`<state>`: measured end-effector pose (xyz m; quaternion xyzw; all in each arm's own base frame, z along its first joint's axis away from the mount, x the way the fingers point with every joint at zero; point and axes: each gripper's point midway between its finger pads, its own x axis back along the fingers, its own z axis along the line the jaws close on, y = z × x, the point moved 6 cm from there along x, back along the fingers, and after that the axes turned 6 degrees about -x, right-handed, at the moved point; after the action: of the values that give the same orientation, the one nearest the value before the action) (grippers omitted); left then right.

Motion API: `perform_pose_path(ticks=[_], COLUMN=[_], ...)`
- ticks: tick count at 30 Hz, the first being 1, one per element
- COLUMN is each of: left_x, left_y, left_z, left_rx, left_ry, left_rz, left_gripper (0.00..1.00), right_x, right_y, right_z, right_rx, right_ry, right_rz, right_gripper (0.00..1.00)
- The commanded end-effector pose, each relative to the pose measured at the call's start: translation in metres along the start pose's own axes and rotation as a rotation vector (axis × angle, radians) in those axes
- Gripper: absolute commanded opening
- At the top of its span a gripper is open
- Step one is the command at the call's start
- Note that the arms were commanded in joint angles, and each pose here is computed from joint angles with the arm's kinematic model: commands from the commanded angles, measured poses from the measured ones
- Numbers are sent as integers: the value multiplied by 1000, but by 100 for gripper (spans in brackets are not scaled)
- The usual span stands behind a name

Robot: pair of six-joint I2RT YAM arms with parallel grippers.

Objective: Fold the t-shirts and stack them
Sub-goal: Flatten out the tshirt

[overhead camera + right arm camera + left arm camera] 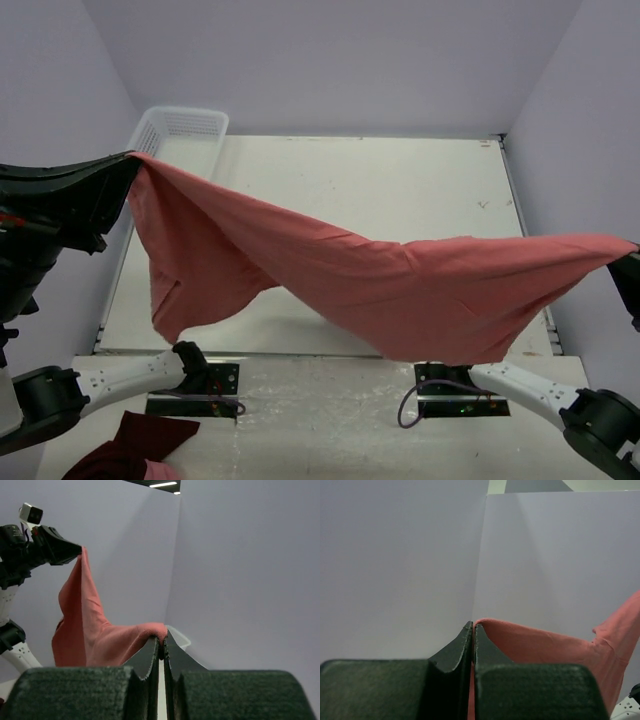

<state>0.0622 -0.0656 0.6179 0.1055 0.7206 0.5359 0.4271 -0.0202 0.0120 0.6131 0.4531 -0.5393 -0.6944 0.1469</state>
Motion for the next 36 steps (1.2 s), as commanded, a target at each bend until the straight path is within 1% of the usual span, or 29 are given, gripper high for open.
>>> perform_pose_path(ticks=[1, 5, 7, 8, 9, 11, 12, 13, 14, 15, 16, 17, 18, 19, 20, 21, 22, 23, 24, 25, 26, 27, 28, 29, 31, 33, 34, 35, 36], left_x=[-16, -39, -56, -63, -74, -89, -96, -100, -114, -118, -116, -117, -120, -124, -125, -120, -121, -124, -123, -123, -129, -129, -132, -140, -141, -147, -144, -154, -156], left_y=[-5, -33, -65, -79, -111, -142, -163, -174, -202, -228, -242, -285, -295, -326, -339, -347, -357, -378, -383, -390, -402, -407, -411, -421, -431, -447, -468, -466, -473], left_z=[-1, 13, 26, 30, 34, 43, 46, 64, 70, 85, 121, 134, 157, 177, 192, 220, 232, 249, 265, 275, 287, 299, 306, 319, 336, 358, 367, 372, 376], left_rx=[-50, -97, -152, -175, -216, -279, -296, -308, -281, -214, -214, -200, -215, -210, -194, -175, -149, -126, -116, -129, -144, -142, -142, -164, -170, -147, -133, -149, -146], left_ry=[-4, 128, 245, 286, 329, 412, 422, 472, 387, 394, 455, 436, 479, 492, 508, 552, 536, 538, 552, 578, 577, 580, 570, 564, 576, 571, 574, 564, 558], left_rz=[-3, 82, 162, 195, 274, 328, 357, 377, 419, 451, 472, 556, 546, 606, 631, 660, 669, 700, 705, 721, 743, 750, 758, 769, 802, 808, 836, 808, 812], left_gripper=[0, 0, 0, 0, 0, 0, 0, 0, 0, 0, 0, 0, 0, 0, 0, 0, 0, 0, 0, 0, 0, 0, 0, 0, 0, 0, 0, 0, 0], right_x=[-26, -53, -75, -83, -100, -118, -135, -141, -147, -159, -164, -165, -173, -174, -177, -179, -184, -189, -194, -197, -201, -206, -205, -210, -217, -223, -226, -228, -228], right_y=[-4, -10, -24, -28, -40, -54, -73, -79, -84, -101, -109, -113, -132, -137, -148, -152, -172, -182, -175, -199, -207, -196, -201, -222, -225, -245, -251, -268, -278], right_z=[-2, -35, -60, -67, -75, -91, -101, -111, -121, -132, -138, -154, -169, -187, -199, -211, -241, -251, -258, -288, -299, -305, -319, -335, -346, -360, -366, -376, -383], right_rx=[16, 77, 124, 138, 159, 186, 220, 242, 263, 270, 266, 260, 260, 270, 267, 261, 253, 223, 215, 194, 169, 176, 167, 147, 167, 174, 182, 171, 161], right_ry=[32, -177, -319, -360, -385, -470, -494, -554, -599, -620, -617, -668, -687, -731, -747, -770, -827, -810, -814, -855, -842, -852, -879, -877, -872, -847, -842, -834, -836], right_rz=[25, 15, 65, 73, 115, 144, 201, 218, 225, 271, 286, 289, 341, 346, 371, 380, 432, 453, 433, 488, 496, 459, 465, 500, 481, 513, 516, 545, 560], right_gripper=[0, 0, 0, 0, 0, 0, 0, 0, 0, 0, 0, 0, 0, 0, 0, 0, 0, 0, 0, 0, 0, 0, 0, 0, 0, 0, 0, 0, 9])
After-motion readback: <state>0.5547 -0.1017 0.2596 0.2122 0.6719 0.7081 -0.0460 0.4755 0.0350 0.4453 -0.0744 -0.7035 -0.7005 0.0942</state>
